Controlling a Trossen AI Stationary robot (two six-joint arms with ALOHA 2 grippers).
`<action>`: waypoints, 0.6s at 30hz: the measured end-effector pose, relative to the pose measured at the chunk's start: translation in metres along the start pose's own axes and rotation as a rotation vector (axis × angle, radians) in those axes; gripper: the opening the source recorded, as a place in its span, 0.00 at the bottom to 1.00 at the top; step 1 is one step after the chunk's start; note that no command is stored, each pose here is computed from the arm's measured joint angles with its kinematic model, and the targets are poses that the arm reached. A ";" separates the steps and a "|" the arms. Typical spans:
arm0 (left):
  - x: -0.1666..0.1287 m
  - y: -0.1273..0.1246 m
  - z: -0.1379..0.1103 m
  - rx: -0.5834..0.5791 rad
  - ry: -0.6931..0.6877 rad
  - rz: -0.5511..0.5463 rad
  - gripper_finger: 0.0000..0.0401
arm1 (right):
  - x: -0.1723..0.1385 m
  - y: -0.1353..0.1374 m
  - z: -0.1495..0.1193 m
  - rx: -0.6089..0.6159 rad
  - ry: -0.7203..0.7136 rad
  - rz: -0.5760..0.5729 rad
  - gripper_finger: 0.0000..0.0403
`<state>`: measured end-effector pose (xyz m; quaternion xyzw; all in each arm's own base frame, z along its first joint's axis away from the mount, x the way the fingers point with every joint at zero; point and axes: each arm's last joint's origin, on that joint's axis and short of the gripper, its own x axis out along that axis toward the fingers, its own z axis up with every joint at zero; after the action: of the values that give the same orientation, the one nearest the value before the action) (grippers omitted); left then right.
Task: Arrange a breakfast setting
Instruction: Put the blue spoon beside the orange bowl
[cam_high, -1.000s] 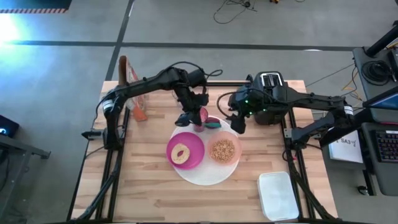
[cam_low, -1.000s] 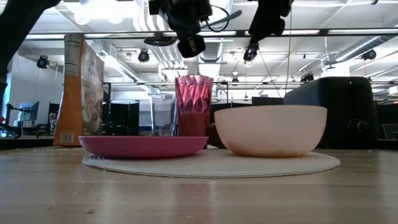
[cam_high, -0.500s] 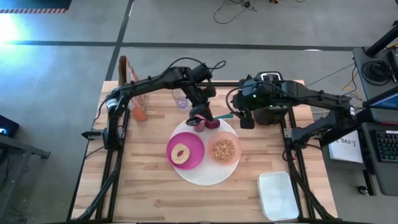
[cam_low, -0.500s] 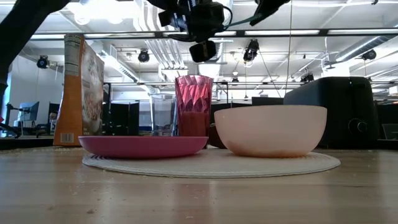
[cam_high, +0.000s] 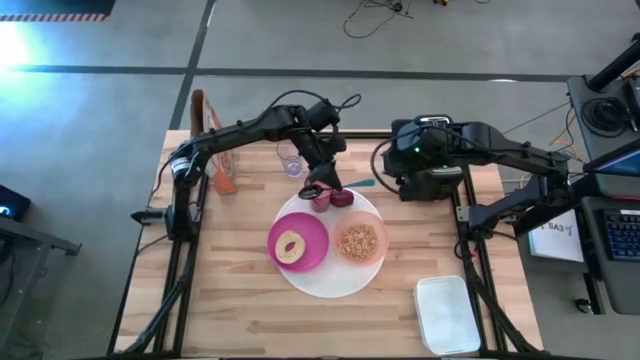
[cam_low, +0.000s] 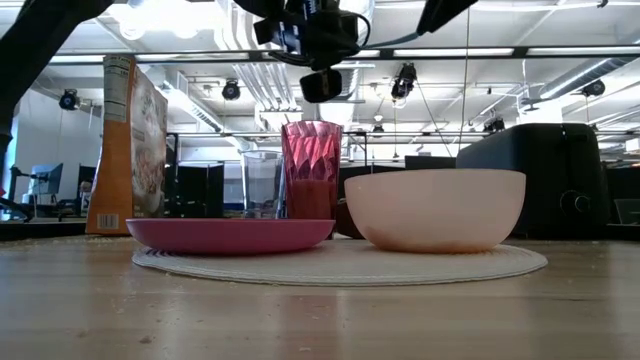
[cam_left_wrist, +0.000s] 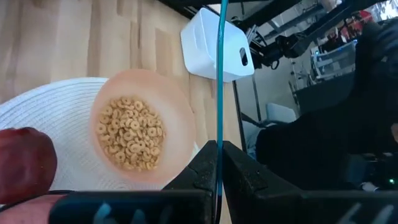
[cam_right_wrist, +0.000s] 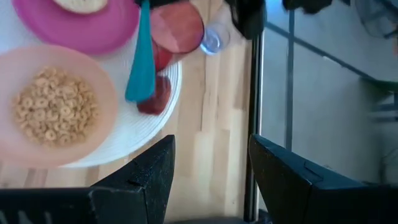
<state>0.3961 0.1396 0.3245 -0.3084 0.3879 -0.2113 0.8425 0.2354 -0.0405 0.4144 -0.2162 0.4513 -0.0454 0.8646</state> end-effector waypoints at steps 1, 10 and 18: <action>0.000 0.000 0.000 -0.004 -0.004 0.001 0.00 | 0.000 0.000 -0.001 -0.001 0.009 0.004 0.49; -0.002 0.000 0.014 0.008 -0.114 0.044 0.00 | 0.012 0.015 0.008 -0.057 0.033 0.063 0.49; 0.000 -0.003 0.020 0.029 -0.153 0.032 0.00 | 0.038 0.024 0.019 -0.128 0.151 -0.034 0.49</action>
<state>0.4112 0.1449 0.3368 -0.3051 0.3242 -0.1792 0.8773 0.2702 -0.0226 0.3850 -0.2746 0.5134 -0.0470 0.8117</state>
